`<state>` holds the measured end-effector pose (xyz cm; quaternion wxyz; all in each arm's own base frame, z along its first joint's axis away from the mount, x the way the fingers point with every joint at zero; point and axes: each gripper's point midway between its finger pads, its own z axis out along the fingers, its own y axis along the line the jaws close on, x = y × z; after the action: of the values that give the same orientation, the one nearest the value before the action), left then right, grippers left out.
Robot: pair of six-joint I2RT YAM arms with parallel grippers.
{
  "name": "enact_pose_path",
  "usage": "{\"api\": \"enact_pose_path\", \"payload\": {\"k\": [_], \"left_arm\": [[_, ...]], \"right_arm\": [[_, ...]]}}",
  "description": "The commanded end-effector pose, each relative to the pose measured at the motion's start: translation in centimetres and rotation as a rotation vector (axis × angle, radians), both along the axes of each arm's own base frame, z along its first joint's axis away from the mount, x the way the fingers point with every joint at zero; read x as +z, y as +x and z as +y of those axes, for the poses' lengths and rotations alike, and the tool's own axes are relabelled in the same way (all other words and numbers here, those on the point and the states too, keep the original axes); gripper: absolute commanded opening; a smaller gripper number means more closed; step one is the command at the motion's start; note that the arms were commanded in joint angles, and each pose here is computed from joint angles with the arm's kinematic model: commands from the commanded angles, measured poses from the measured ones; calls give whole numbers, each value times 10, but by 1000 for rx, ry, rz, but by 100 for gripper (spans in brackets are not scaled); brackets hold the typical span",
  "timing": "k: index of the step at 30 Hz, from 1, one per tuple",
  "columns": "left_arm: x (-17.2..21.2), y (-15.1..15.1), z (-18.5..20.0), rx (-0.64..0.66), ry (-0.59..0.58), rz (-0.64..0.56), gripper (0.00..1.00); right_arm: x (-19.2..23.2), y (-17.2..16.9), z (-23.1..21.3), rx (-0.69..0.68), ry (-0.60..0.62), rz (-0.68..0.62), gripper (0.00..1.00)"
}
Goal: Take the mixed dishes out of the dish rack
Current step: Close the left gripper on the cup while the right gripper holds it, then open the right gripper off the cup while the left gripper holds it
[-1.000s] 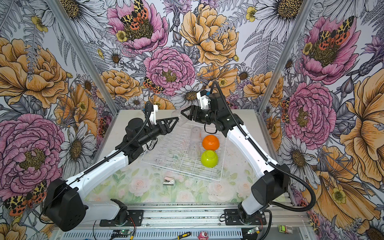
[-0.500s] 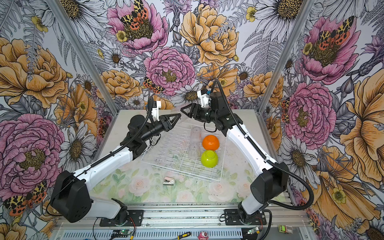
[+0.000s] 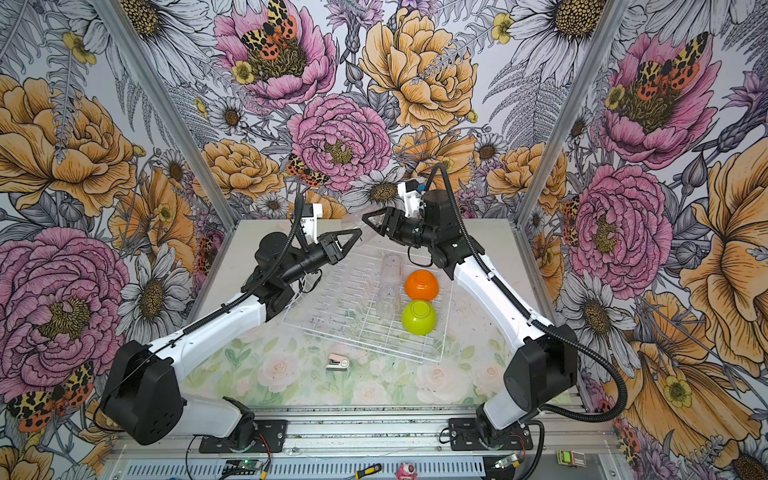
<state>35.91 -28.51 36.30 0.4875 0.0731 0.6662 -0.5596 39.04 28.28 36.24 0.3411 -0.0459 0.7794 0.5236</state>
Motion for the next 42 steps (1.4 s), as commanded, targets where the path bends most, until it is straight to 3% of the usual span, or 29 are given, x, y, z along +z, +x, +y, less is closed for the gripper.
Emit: {"api": "enact_pose_path", "payload": {"k": [1,5,13,21,42], "left_arm": [[19,-5,6,16,-19,-65,9],[16,-9,12,55,9,-59,0],[13,-15,22,117,44,-58,0],[12,-23,22,111,43,-54,0],[5,-18,31,183,71,-25,0]], "right_arm": [[-13,-24,19,90,-13,14,41],[-15,-26,20,88,0,14,41],[-12,-31,23,92,8,8,45],[-5,-40,30,97,45,-5,61],[-4,-45,30,93,62,-7,80]]}}
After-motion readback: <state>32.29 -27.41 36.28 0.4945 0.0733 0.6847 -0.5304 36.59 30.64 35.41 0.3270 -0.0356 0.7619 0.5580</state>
